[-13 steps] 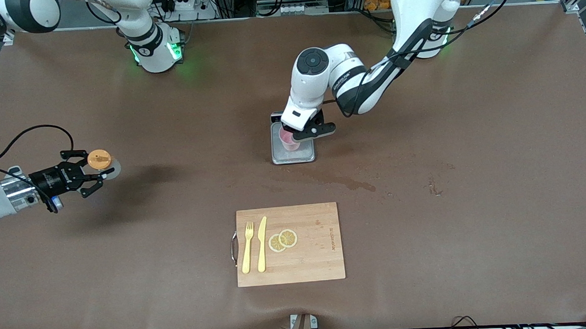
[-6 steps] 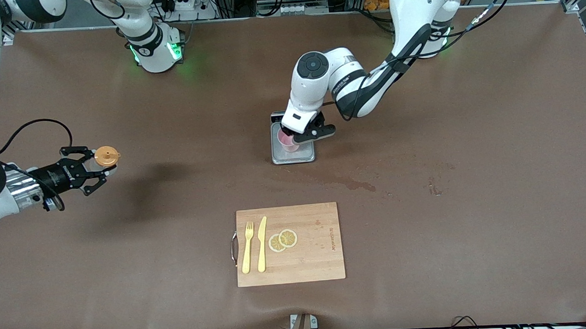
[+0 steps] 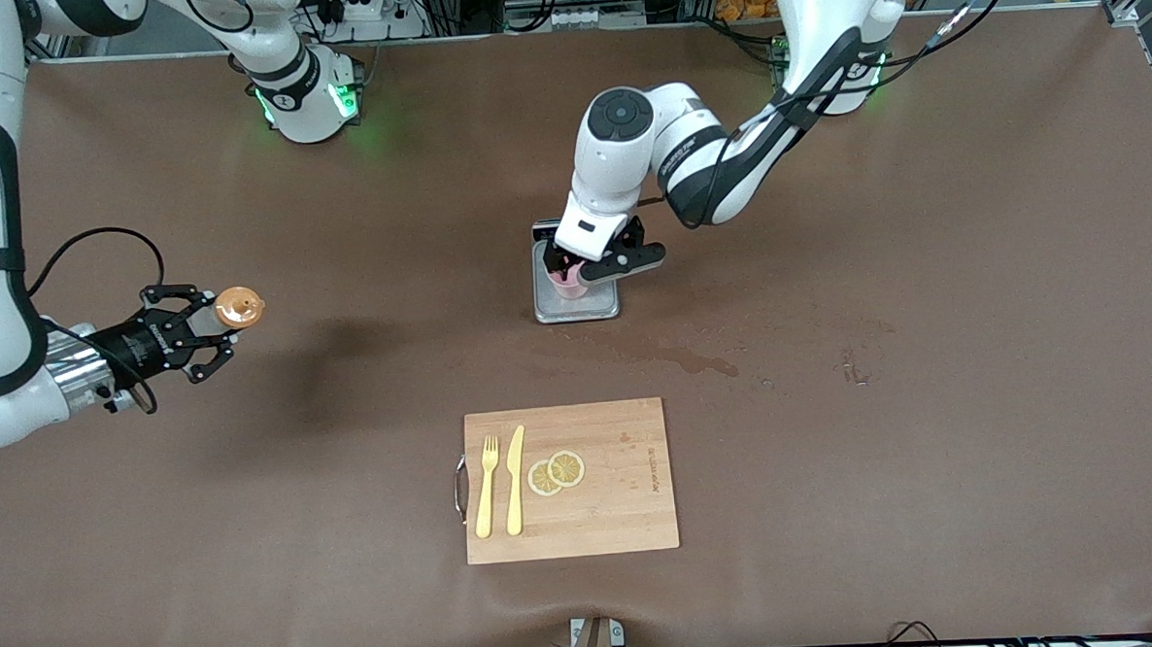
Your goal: Add sauce to pink cup with both arms
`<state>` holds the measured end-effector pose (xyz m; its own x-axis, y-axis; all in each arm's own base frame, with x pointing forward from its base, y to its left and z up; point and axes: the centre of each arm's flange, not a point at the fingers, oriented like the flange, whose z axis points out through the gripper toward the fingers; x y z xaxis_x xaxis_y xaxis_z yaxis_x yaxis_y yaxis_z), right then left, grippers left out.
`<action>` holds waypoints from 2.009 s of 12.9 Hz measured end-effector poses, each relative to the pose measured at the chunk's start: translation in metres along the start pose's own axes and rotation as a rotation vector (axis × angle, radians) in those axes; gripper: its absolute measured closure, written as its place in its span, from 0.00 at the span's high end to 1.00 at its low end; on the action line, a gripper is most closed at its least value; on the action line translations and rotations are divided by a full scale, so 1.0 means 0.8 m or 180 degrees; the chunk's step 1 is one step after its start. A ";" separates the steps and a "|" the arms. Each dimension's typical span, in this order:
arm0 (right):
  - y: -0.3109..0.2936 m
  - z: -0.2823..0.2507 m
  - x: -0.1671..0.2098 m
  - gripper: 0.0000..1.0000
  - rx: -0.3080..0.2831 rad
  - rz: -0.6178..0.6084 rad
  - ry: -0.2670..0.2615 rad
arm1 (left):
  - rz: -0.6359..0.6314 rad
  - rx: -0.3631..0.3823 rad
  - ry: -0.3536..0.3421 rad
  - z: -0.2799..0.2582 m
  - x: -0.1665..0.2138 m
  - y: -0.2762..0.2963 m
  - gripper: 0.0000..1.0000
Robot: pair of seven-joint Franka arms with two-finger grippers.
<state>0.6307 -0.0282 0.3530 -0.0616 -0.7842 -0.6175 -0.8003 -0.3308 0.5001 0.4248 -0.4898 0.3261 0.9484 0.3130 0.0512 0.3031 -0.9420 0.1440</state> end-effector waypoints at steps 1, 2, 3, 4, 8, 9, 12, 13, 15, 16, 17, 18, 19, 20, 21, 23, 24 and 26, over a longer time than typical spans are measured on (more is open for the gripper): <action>-0.004 0.004 -0.017 0.46 -0.0016 0.0077 0.0048 | -0.0040 -0.0001 0.0089 -0.022 0.009 -0.002 1.00; -0.009 0.008 -0.036 0.45 -0.0025 0.0153 0.0105 | -0.0079 0.0005 0.0175 -0.043 0.020 -0.007 1.00; -0.015 0.013 -0.057 0.45 -0.0032 0.0236 0.0168 | -0.0140 0.0019 0.0259 -0.063 0.035 -0.014 1.00; -0.021 0.020 -0.080 0.45 -0.0039 0.0310 0.0234 | -0.0213 0.0031 0.0331 -0.079 0.052 -0.023 1.00; -0.050 0.068 -0.158 0.44 -0.0032 0.0616 0.0479 | -0.0192 0.0223 0.0404 -0.122 0.131 -0.064 1.00; -0.055 0.079 -0.174 0.44 -0.0027 0.0683 0.0527 | -0.0137 0.0217 0.0364 -0.130 0.153 -0.074 1.00; -0.064 0.106 -0.212 0.44 -0.0008 0.0845 0.0675 | 0.0146 0.0312 0.0298 -0.147 0.217 -0.119 1.00; -0.067 0.117 -0.224 0.44 0.0019 0.0937 0.0780 | 0.0261 0.0359 0.0274 -0.149 0.236 -0.137 1.00; -0.076 0.151 -0.261 0.44 0.0107 0.1120 0.1079 | 0.0442 0.0441 0.0218 -0.149 0.266 -0.170 1.00; -0.079 0.170 -0.279 0.44 0.0146 0.1169 0.1224 | 0.0504 0.0466 0.0201 -0.150 0.278 -0.184 1.00; -0.082 0.187 -0.295 0.44 0.0174 0.1201 0.1339 | 0.0599 0.0496 0.0177 -0.151 0.291 -0.199 1.00; -0.083 0.201 -0.307 0.44 0.0186 0.1234 0.1414 | 0.0707 0.0519 0.0158 -0.153 0.304 -0.214 1.00; -0.085 0.210 -0.312 0.44 0.0196 0.1276 0.1458 | 0.0781 0.0539 0.0143 -0.159 0.315 -0.226 1.00; -0.086 0.216 -0.315 0.44 0.0213 0.1323 0.1504 | 0.0812 0.0561 0.0130 -0.167 0.326 -0.236 1.00; -0.088 0.222 -0.317 0.44 0.0242 0.1381 0.1583 | 0.0817 0.0577 0.0126 -0.177 0.333 -0.242 1.00; -0.092 0.249 -0.328 0.43 0.0298 0.1518 0.1828 | 0.0777 0.0619 0.0106 -0.199 0.345 -0.249 1.00; -0.094 0.270 -0.338 0.43 0.0319 0.1560 0.1961 | 0.0752 0.0646 0.0090 -0.212 0.349 -0.251 1.00; -0.095 0.308 -0.356 0.43 0.0356 0.1591 0.2210 | 0.0790 0.0683 0.0063 -0.242 0.356 -0.253 1.00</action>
<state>0.5625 0.3496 0.3413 -0.0729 -0.9794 0.1884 -0.8327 0.1638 0.5290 0.6154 -0.1863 0.5026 0.9944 0.0709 0.0780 0.0776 -0.9932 -0.0869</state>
